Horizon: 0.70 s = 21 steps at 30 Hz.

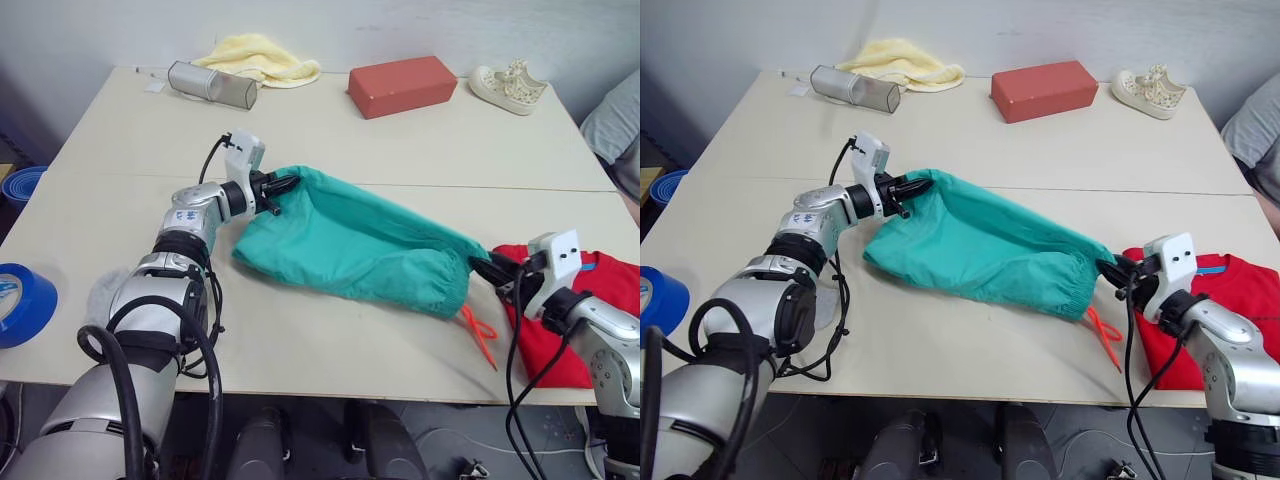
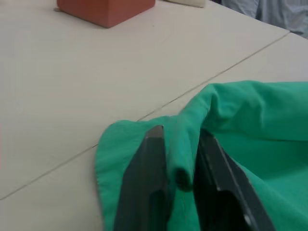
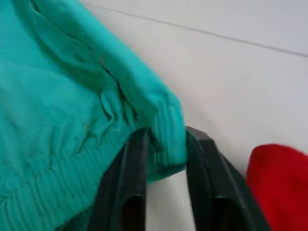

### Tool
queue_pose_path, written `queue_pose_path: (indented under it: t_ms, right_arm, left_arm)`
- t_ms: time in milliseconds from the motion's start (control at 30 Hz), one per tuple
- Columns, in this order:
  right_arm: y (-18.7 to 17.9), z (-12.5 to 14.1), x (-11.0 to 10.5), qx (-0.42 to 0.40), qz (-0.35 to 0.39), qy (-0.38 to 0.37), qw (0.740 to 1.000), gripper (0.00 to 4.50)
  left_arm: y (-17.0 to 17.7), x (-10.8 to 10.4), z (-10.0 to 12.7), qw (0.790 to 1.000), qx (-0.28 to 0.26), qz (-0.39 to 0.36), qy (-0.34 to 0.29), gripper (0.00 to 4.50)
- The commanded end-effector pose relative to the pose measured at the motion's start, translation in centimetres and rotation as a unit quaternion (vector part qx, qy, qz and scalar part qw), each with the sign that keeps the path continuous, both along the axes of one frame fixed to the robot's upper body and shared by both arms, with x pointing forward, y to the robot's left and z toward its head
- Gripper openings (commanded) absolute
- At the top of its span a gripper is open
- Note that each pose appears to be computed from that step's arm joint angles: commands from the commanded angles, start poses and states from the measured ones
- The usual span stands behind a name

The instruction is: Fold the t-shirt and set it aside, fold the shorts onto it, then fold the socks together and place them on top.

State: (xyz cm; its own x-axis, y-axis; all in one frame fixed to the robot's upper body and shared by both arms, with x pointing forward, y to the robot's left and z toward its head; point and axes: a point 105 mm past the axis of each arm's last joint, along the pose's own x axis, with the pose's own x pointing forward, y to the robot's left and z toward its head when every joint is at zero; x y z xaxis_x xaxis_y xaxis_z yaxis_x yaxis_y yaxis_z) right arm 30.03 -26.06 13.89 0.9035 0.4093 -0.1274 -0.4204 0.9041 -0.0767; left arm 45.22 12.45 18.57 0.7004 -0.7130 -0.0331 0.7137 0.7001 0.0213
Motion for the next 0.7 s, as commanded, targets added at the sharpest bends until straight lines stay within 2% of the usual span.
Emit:
queue_pose_path:
  t_ms: [33, 100, 233, 333, 367, 467, 533, 633, 700]
  right_arm:
    - [-1.4, 3.8, -1.4, -0.026, 0.006, -0.077, 0.997, 2.45]
    - [-0.9, 5.0, -2.6, -0.018, 0.040, -0.103, 0.994, 3.21]
    - [2.2, 5.8, -4.5, -0.007, 0.125, -0.104, 0.987, 4.46]
    - [5.2, 5.3, -4.5, -0.017, 0.167, -0.092, 0.981, 4.46]
    - [5.8, 5.3, -3.9, -0.027, 0.164, -0.099, 0.981, 4.27]
    - [9.1, 4.8, -1.9, -0.028, 0.158, -0.101, 0.982, 3.51]
    - [10.8, 4.2, -0.8, -0.034, 0.151, -0.100, 0.983, 2.78]
    - [12.8, 1.8, 0.9, -0.079, 0.133, -0.084, 0.984, 1.76]
    - [13.2, 0.5, 2.2, -0.086, 0.101, -0.077, 0.988, 1.11]
  left_arm:
    - [2.4, -0.1, 4.1, 0.994, -0.010, 0.022, -0.104, 2.17]
    - [3.5, -0.5, 4.9, 0.992, -0.017, 0.023, -0.127, 2.21]
    - [3.4, -2.4, 5.0, 0.984, 0.014, -0.058, -0.169, 2.21]
    - [1.7, -4.7, 4.1, 0.965, 0.044, -0.162, -0.200, 2.21]
    - [0.9, -5.4, 3.5, 0.957, 0.062, -0.191, -0.211, 2.21]
    - [-1.7, -6.7, 1.5, 0.946, 0.070, -0.240, -0.207, 1.62]
    - [-3.1, -7.4, 0.6, 0.945, 0.060, -0.257, -0.196, 0.98]
    - [-5.0, -8.0, -1.8, 0.946, 0.081, -0.258, -0.179, 0.06]
    - [-5.7, -7.5, -3.1, 0.957, 0.085, -0.230, -0.154, 0.00]
